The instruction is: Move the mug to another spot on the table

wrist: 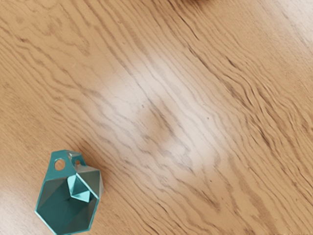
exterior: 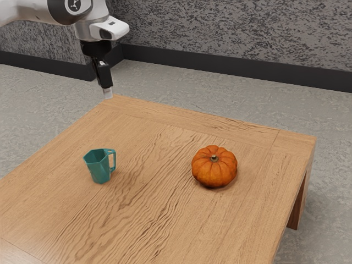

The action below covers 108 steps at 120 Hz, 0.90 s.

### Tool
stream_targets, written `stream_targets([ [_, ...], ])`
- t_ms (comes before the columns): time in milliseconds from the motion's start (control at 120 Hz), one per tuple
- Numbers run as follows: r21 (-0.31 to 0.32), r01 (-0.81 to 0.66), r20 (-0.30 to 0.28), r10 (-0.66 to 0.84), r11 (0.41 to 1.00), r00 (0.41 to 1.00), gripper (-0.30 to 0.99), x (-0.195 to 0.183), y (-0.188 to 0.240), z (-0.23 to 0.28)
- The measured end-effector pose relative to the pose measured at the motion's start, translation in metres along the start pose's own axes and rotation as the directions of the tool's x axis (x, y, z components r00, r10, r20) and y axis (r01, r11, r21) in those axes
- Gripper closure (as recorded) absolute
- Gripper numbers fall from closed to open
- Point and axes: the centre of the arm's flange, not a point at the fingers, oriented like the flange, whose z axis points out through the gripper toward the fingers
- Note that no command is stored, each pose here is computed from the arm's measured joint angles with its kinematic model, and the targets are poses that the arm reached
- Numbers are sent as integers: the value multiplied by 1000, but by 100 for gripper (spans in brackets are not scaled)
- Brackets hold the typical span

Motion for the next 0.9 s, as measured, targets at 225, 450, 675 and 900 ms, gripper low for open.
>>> stream_targets([
  [225, 2, -30, 5, 30, 1000, 1000, 0, 2, 2, 1],
  [450, 18, -43, 79, 42, 999, 996, 0, 8, 3, 25],
  [675, 11, -34, 164, 32, 999, 986, 0, 3, -24, 92],
  [900, 23, 40, 169, -44, 999, 985, 0, -25, -73, 130],
])
